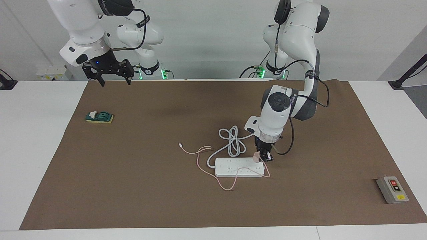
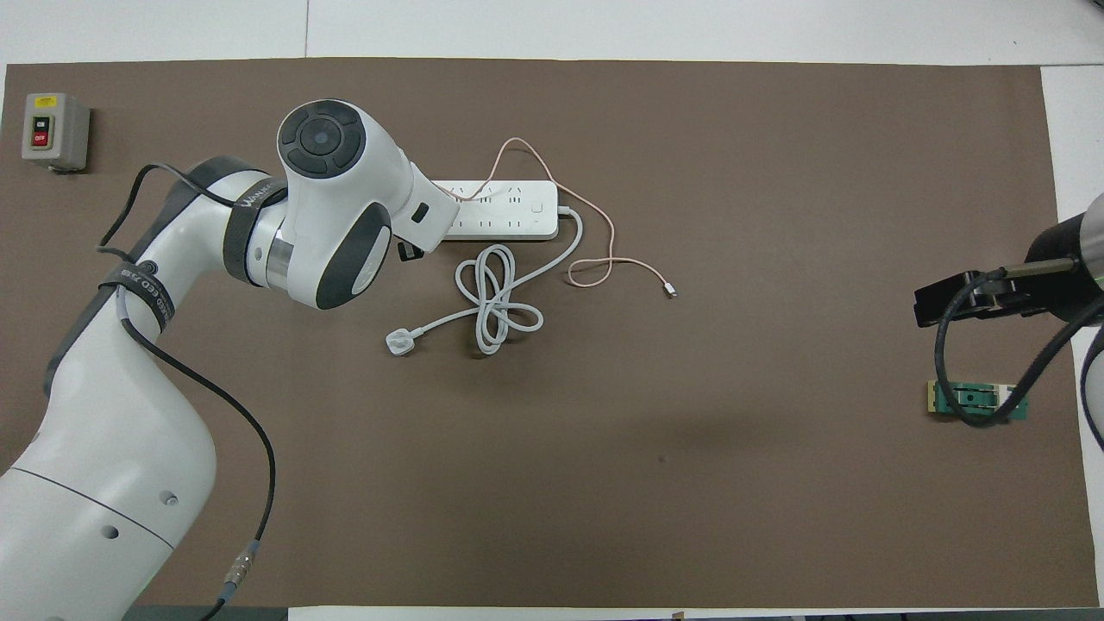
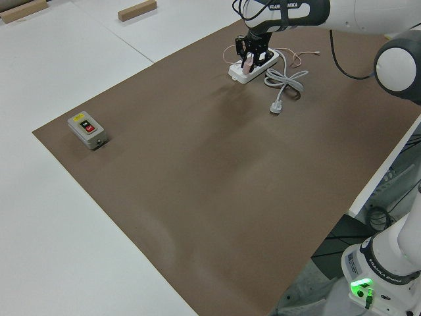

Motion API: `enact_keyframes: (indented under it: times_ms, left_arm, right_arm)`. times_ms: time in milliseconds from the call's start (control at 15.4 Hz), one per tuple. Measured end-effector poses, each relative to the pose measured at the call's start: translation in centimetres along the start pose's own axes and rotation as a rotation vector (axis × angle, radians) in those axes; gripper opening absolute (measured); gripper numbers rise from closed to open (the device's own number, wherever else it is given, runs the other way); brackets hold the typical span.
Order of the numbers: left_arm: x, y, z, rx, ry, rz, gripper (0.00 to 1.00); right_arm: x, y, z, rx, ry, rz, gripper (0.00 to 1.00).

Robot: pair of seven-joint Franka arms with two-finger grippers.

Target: Plug charger into power strip

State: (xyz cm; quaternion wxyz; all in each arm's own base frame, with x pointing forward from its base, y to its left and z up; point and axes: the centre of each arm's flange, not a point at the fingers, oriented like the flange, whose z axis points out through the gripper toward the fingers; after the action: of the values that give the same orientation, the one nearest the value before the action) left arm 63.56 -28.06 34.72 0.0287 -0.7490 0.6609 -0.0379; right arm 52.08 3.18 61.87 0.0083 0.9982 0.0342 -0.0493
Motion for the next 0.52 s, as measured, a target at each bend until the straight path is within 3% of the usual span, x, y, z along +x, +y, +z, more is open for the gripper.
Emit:
enact_keyframes:
  times_ms: [520]
  left_arm:
    - [0.0,-0.02,0.01,-0.001,0.0,0.001,0.29]
  right_arm:
    - [-0.01,-0.69,-0.02,-0.002,0.0,-0.013,1.0]
